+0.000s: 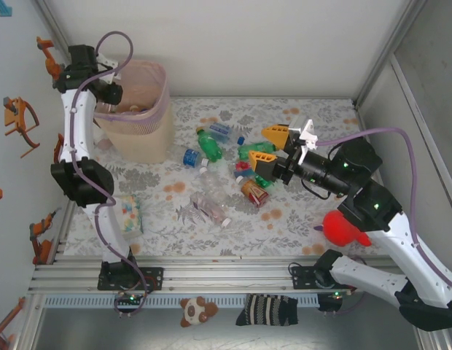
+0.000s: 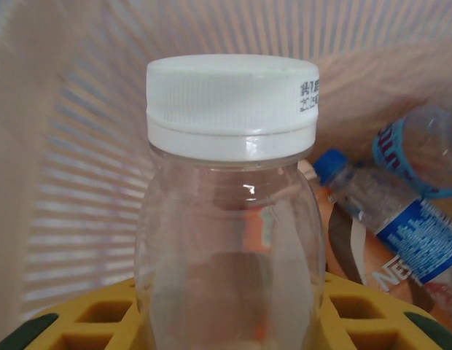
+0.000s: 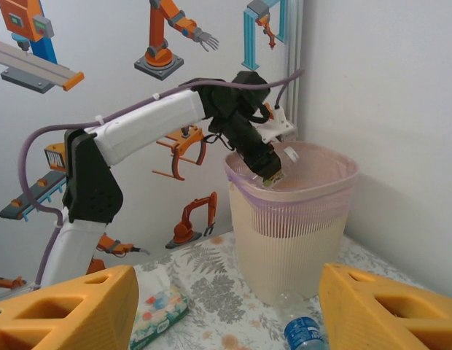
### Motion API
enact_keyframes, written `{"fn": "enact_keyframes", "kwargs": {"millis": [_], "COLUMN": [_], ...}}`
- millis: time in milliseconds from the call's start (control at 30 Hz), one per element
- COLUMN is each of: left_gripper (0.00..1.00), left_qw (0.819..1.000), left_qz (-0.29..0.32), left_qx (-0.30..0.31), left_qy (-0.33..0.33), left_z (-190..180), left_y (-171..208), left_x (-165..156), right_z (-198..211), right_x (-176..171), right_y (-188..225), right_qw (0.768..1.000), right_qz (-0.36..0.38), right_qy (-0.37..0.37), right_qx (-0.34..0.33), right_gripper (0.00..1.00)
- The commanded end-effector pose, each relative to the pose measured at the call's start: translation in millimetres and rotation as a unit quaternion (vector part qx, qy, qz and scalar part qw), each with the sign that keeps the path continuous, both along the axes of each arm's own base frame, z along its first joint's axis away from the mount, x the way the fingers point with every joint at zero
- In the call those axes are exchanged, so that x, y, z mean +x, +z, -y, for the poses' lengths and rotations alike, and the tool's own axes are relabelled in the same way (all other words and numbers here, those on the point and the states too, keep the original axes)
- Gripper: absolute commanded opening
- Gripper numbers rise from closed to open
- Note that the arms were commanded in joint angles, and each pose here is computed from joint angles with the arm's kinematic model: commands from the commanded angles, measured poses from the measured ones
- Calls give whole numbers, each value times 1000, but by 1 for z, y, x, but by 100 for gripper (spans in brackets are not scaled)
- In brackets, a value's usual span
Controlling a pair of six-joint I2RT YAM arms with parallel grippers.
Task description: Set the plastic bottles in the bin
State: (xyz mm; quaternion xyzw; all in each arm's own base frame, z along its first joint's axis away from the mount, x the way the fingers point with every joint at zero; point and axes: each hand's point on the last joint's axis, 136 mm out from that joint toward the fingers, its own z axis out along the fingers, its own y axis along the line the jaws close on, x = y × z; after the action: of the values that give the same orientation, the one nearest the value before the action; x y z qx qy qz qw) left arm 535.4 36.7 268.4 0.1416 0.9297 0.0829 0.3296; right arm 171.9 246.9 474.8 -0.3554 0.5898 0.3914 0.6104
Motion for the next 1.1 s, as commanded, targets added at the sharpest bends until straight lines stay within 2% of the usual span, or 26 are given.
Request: {"fn": "enact_keyframes", "kwargs": {"millis": [0, 267, 500, 700, 1067], "left_gripper": [40, 47, 56, 66, 71], "left_qw": [999, 995, 991, 992, 994], "left_qz": [-34, -100, -134, -119, -53], "left_qx": [14, -4, -23, -43, -98], "left_qy": [-2, 6, 19, 9, -6], "left_z": [-5, -4, -1, 11, 33], "left_y": [-16, -71, -96, -84, -26], "left_x": [-7, -4, -4, -3, -4], "right_z": [3, 1, 2, 3, 16], "right_x": [-4, -4, -2, 1, 34], "right_y": [13, 9, 7, 6, -16], "right_qw": [1000, 1000, 1000, 1000, 993], "right_qz": [23, 23, 25, 19, -27], "right_qy": [2, 3, -2, -10, -105], "right_qx": [8, 2, -1, -2, -42], "right_gripper": [66, 65, 66, 66, 66]}}
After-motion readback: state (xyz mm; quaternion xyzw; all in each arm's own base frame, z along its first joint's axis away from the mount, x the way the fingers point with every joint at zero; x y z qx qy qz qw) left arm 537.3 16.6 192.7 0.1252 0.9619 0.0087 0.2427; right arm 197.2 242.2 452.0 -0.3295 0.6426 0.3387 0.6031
